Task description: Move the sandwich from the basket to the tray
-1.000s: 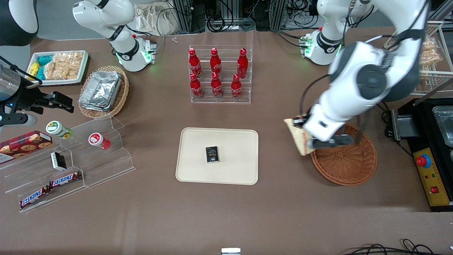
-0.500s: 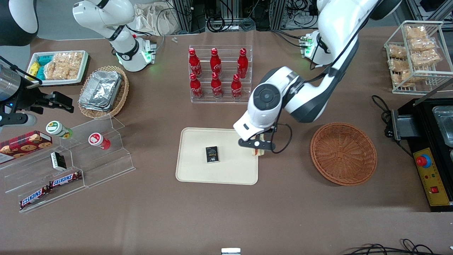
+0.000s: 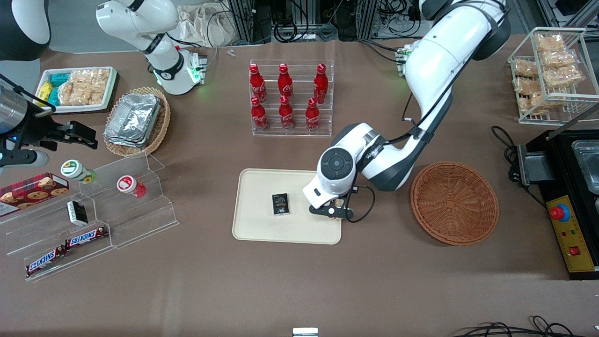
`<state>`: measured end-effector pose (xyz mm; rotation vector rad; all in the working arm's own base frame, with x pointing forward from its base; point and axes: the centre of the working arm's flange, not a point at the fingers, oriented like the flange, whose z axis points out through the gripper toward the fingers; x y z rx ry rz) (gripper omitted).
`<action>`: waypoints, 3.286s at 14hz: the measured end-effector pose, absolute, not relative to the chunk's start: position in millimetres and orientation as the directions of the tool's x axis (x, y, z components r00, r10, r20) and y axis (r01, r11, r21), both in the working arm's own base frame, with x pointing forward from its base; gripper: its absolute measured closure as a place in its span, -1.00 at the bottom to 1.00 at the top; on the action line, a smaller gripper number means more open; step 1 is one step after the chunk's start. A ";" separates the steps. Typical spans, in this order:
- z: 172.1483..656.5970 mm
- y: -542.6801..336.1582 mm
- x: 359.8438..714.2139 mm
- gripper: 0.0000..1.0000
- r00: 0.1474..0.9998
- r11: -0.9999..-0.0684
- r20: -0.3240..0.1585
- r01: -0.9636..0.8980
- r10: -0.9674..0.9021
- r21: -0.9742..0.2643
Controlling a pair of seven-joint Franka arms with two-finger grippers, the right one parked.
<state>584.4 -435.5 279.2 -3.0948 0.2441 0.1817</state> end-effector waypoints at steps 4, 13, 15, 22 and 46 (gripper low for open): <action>260.6 -451.7 582.5 0.71 0.984 -0.986 -0.097 -0.155 -0.148 -0.058; 253.6 -452.4 581.1 -0.45 0.990 -0.991 -0.109 -0.097 -0.087 -0.095; 267.2 -445.3 587.0 -0.85 0.991 -0.991 -0.112 -0.083 -0.071 -0.109; 395.3 -358.5 619.7 -0.98 0.993 -0.995 -0.119 -0.011 0.001 -0.096; 547.5 -30.4 595.2 -1.00 0.974 -0.991 -0.222 -0.063 -0.036 -0.119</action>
